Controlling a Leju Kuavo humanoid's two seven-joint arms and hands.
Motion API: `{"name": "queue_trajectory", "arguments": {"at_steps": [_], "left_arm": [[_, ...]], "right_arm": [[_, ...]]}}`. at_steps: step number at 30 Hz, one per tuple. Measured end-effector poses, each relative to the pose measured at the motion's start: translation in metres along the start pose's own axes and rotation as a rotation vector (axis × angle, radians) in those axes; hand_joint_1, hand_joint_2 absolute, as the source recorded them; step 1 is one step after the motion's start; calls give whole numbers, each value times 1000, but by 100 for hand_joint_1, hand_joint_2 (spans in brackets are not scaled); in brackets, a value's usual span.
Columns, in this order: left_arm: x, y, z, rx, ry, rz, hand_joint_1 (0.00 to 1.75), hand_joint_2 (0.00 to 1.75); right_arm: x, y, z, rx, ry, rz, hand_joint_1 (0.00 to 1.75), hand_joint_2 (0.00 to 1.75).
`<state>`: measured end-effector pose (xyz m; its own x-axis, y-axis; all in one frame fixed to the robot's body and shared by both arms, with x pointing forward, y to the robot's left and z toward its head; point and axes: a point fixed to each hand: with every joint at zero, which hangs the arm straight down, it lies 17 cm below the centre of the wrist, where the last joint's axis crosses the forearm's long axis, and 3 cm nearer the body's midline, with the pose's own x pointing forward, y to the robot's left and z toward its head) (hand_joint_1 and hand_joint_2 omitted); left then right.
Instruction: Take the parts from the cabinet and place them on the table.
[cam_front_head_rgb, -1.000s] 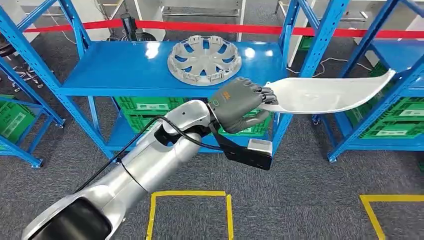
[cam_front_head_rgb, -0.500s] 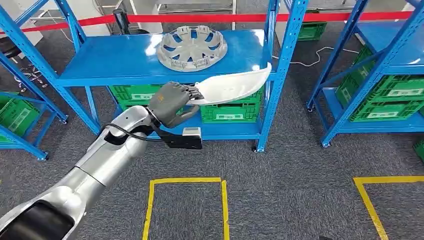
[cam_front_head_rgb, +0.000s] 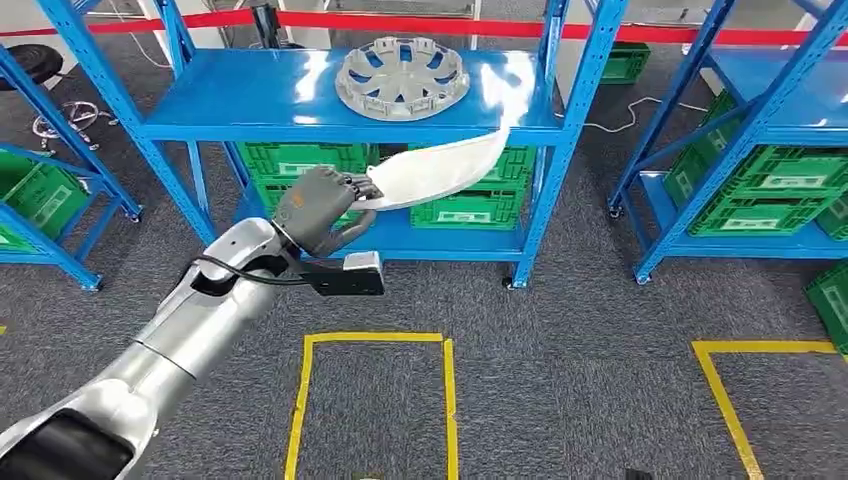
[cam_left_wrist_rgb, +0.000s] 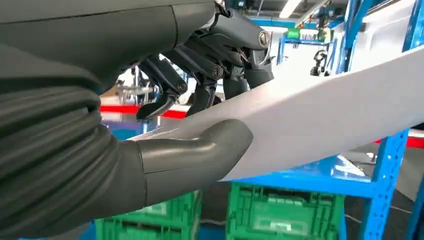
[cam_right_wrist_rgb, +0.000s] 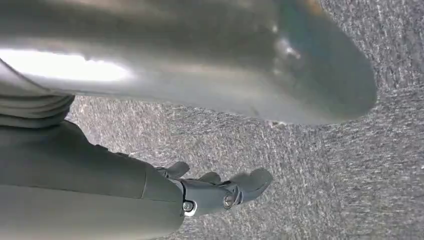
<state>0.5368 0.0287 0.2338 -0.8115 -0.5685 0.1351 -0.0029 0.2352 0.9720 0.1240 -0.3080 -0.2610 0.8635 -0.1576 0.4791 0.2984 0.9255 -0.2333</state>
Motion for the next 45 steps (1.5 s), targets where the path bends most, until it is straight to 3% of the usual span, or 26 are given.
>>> {"name": "queue_trajectory", "arguments": {"at_steps": [25,40,45], "left_arm": [[8,5,-7,4,-11,-7,175,175],[32,1,-23,-8,-51,6,175,175],[57,7,-42,-5,-91,29,175,175]], "right_arm": [[0,1,0,-6,11,-9,0,0],[-5,-4,1,-26,23,-27,0,0],[-10,-9,0,-45,42,-40,0,0]]}}
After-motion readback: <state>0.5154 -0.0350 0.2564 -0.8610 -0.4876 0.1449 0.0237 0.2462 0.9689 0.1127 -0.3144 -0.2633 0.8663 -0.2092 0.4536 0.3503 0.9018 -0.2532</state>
